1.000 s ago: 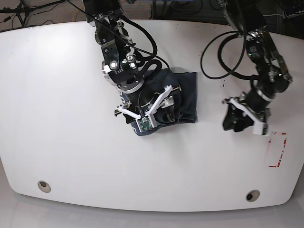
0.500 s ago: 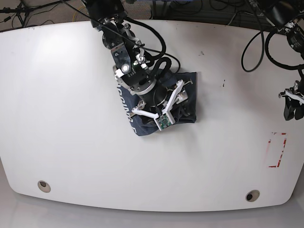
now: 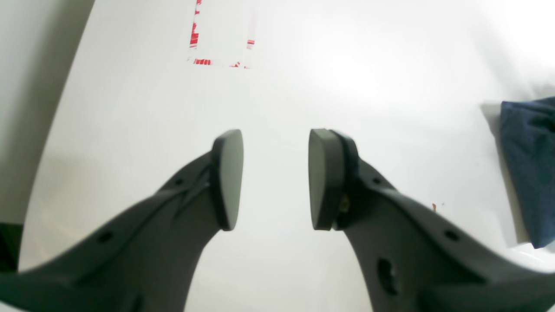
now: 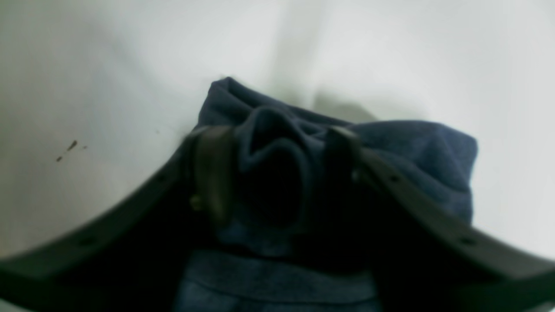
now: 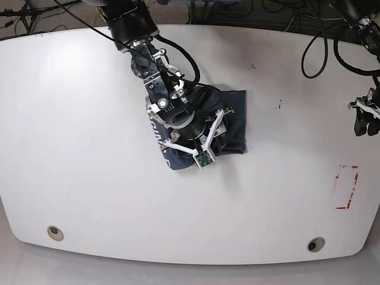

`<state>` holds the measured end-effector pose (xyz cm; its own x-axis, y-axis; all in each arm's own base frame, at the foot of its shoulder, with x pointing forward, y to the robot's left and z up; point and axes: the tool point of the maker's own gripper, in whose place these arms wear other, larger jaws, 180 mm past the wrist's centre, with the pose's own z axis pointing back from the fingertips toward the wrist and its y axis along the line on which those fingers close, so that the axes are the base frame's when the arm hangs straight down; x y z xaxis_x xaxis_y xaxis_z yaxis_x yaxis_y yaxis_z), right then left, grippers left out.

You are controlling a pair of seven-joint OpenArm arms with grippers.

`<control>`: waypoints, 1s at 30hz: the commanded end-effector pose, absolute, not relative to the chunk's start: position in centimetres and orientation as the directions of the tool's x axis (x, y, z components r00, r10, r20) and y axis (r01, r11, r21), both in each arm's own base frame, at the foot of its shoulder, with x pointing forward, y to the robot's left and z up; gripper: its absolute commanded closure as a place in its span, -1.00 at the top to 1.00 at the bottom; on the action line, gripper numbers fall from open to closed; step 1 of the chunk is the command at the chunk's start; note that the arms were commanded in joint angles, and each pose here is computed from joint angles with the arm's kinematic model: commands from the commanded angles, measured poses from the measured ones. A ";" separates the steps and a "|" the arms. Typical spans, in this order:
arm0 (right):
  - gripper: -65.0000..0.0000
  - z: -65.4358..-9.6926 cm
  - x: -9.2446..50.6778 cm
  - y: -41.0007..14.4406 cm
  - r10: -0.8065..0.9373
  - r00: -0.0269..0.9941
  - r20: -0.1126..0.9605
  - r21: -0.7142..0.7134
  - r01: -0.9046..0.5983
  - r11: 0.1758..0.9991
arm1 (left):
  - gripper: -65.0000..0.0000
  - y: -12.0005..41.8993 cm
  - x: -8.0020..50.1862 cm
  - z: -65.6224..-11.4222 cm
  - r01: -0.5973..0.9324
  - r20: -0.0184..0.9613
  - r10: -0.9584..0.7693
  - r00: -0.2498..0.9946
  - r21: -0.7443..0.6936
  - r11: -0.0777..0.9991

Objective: Fold the T-shirt properly
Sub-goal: 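Press the folded bundle down with the right gripper, left gripper withdrawn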

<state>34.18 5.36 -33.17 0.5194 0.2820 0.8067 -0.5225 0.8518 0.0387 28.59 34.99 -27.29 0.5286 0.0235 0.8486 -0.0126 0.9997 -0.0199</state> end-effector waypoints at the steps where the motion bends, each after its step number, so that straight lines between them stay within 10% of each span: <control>1: -0.74 -31.3 34.6 6.9 0.274 0.464 0.842 0.034 -0.553 0.832 | -0.28 35.4 29.0 -26.9 -0.011 0.861 0.032 0.508 -0.031 0.999; 4: -1.00 -31.3 33.9 7.9 0.295 0.454 0.841 0.028 -0.580 0.814 | -0.28 35.4 29.0 -27.4 -0.004 0.856 0.035 0.516 -0.039 0.999; 30: -1.00 -27.9 34.9 14.3 0.244 0.420 0.874 0.078 -0.618 0.783 | -0.28 29.4 29.0 -31.8 0.198 0.788 -0.081 0.610 -0.053 0.979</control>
